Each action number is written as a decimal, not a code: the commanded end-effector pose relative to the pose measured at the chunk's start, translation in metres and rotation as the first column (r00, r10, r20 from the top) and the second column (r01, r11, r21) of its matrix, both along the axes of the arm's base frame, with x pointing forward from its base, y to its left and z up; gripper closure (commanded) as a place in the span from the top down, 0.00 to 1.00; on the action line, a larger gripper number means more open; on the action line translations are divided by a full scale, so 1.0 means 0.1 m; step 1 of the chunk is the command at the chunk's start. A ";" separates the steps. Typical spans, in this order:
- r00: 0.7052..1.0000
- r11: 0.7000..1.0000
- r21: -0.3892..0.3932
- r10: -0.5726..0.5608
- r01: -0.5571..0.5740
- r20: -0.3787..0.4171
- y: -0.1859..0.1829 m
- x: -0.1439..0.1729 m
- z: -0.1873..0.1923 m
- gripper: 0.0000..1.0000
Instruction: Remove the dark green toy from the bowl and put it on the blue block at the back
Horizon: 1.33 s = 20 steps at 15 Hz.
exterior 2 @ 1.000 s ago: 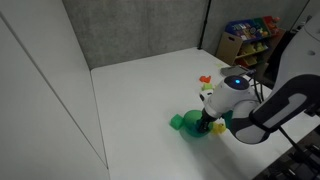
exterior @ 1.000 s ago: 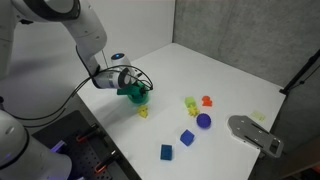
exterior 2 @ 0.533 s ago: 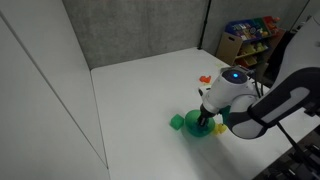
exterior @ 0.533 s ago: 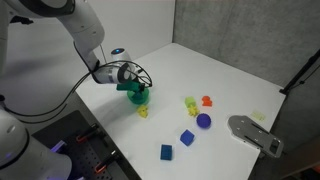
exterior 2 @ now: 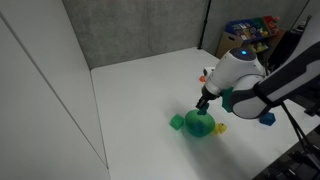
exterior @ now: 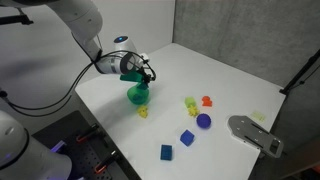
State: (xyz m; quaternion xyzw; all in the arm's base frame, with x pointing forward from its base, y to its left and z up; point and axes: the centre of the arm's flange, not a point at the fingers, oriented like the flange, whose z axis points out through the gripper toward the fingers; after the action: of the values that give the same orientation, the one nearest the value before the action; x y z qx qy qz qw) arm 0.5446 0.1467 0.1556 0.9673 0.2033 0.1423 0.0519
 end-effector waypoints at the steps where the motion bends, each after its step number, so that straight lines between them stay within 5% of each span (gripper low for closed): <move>1: 0.991 0.991 -0.028 -0.126 0.127 0.039 -0.47 0.18 0.20 0.11; 12: 0.893 0.884 -0.128 -0.442 0.450 0.086 -2.13 0.23 0.16 0.11; 20: 0.778 0.762 -0.160 -0.619 0.628 0.108 -3.11 0.08 -0.16 0.11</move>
State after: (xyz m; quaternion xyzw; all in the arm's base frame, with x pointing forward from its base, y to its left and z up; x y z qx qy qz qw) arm 0.5476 -0.1398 0.1502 0.9725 -0.0805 0.1153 0.1857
